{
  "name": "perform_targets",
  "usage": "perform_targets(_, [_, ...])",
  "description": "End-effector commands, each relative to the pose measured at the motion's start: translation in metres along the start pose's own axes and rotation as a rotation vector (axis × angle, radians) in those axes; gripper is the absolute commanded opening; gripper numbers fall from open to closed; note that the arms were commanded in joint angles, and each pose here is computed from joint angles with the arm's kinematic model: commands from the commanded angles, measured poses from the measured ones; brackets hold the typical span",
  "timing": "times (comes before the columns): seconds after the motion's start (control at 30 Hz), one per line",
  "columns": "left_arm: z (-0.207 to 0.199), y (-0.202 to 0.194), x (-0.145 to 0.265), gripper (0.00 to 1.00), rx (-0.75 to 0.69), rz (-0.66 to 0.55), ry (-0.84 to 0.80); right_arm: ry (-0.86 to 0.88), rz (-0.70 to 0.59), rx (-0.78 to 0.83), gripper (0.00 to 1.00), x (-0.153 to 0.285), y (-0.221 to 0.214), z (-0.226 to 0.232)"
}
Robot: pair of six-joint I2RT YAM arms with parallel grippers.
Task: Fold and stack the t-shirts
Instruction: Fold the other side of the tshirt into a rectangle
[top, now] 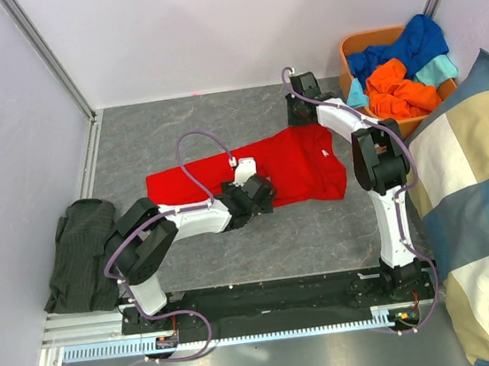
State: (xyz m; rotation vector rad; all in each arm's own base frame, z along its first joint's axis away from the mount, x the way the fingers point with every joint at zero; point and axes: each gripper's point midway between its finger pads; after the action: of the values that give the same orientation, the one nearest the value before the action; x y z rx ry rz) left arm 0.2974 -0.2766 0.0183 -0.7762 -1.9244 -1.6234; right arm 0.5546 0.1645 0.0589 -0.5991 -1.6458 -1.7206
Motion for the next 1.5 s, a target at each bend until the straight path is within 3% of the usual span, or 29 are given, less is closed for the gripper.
perform_targets(0.0, [0.067,-0.08,0.001,0.97,-0.093,0.251,0.2,-0.017,-0.039,-0.001,0.58,0.004,0.018,-0.006])
perform_targets(0.1, [0.068,-0.078,0.002,0.97,-0.096,0.246,0.202,-0.05,-0.057,-0.01,0.71,0.015,0.022,-0.014])
perform_targets(0.23, [0.068,-0.077,0.003,0.97,-0.097,0.243,0.199,-0.066,-0.121,-0.019,0.75,0.049,0.04,-0.019])
perform_targets(0.43, [0.065,-0.075,0.004,0.97,-0.095,0.241,0.19,-0.088,-0.139,-0.018,0.77,0.087,0.032,-0.026])
perform_targets(0.9, [0.071,-0.075,0.015,0.97,-0.098,0.242,0.176,-0.073,-0.039,-0.156,0.79,0.145,-0.085,-0.031])
perform_targets(1.13, [0.075,-0.084,0.018,0.97,-0.092,0.257,0.182,-0.044,-0.008,-0.159,0.8,0.141,-0.111,-0.027])
perform_targets(1.47, [0.063,-0.074,0.027,1.0,-0.082,0.226,0.158,0.051,-0.05,-0.159,0.8,0.124,-0.08,-0.004])
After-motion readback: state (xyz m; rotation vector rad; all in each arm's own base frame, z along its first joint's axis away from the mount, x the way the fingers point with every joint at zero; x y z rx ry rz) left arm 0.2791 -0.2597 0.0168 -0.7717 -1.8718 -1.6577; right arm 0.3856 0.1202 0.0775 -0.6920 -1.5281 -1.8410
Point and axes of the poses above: each gripper's point midway between its finger pads, its own x axis back along the fingers, its own z axis along the line the jaws close on, y = z × x, and after that the axes turned 7 degrees about x, right-handed
